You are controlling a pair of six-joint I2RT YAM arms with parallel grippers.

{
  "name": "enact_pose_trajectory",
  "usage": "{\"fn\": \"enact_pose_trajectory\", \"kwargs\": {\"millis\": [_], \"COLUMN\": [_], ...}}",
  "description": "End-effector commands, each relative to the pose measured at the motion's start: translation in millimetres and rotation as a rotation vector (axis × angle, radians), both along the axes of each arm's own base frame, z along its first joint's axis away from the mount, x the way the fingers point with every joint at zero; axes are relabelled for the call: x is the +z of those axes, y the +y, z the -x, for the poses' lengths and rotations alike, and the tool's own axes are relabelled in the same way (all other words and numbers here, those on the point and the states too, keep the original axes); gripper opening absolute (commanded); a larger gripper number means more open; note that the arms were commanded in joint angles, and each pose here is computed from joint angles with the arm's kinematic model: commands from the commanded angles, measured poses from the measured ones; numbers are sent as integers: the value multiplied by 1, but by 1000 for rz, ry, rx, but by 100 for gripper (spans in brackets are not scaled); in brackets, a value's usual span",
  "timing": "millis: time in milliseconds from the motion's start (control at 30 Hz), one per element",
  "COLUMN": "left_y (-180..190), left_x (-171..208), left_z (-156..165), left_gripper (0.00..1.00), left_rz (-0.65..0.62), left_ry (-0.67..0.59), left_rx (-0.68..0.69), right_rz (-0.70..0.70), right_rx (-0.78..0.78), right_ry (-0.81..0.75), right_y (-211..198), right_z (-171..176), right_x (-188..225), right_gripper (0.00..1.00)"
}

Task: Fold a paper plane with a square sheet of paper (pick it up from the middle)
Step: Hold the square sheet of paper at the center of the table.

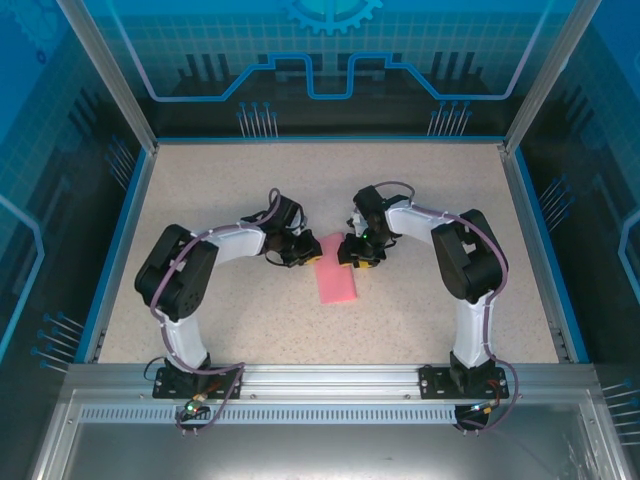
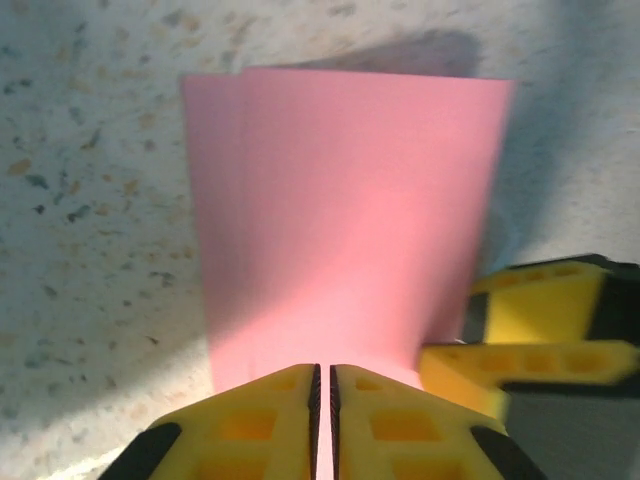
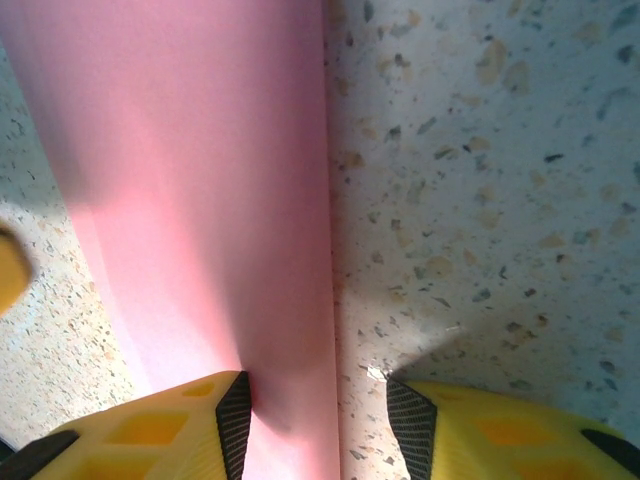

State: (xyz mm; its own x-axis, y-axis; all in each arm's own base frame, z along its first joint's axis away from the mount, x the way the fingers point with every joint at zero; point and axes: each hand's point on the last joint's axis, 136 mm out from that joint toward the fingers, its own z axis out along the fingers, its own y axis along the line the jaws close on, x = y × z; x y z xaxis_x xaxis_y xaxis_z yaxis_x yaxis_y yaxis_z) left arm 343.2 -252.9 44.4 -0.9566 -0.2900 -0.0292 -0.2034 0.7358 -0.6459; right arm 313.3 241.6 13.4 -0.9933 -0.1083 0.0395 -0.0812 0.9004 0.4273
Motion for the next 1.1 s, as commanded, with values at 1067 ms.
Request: {"fn": "enact_pose_trajectory", "kwargs": {"millis": [1067], "left_y": [7], "left_x": [7], "left_z": [-2], "left_gripper": [10], "left_rz": [2], "left_ry": [-11], "left_rx": [88], "right_rz": [291], "right_rx": [47], "right_ry": [72], "right_y": [-7], "right_z": [36], "right_x": [-75], "right_gripper": [53]}}
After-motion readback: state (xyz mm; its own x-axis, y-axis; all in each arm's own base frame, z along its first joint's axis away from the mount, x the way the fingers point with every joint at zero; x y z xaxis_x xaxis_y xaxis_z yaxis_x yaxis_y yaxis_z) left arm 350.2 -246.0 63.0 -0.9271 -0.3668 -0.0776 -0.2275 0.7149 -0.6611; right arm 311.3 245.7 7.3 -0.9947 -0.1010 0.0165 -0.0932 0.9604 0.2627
